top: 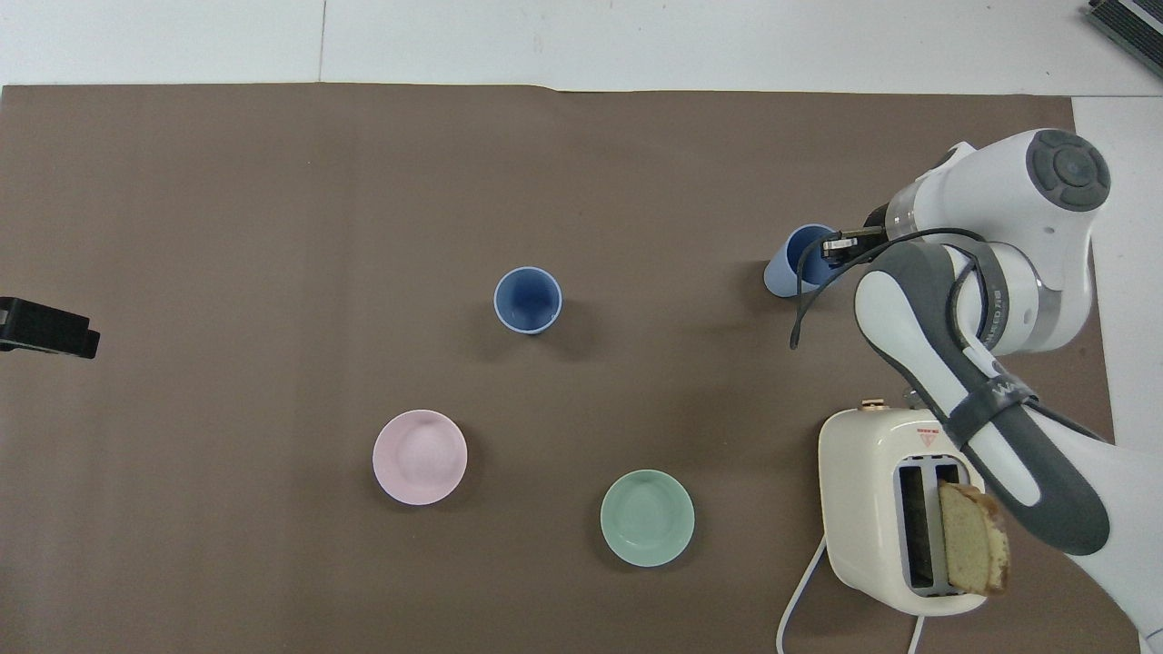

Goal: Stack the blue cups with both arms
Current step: 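Carry the held cup with the right gripper over the center cup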

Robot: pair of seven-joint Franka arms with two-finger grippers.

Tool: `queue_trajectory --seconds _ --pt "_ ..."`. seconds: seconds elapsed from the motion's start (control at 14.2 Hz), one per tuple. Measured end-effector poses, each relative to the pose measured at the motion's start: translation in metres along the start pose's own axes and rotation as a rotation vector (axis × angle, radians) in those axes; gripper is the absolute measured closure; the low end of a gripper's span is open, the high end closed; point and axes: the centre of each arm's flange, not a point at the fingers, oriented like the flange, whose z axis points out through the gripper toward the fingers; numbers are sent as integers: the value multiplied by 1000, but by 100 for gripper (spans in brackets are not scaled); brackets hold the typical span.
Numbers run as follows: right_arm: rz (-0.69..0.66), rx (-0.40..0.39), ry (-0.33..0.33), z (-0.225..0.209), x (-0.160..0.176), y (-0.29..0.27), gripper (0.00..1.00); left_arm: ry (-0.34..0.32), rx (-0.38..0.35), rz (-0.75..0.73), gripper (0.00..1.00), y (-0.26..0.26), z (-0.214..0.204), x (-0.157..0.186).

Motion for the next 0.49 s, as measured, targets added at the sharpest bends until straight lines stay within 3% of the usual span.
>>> queue_trajectory --seconds 0.21,0.49 --pt "-34 6 34 -25 12 -27 95 9 0 -40 0 1 -4 -1" --pt "29 30 23 -77 21 -78 95 73 -25 -86 0 2 -11 3"
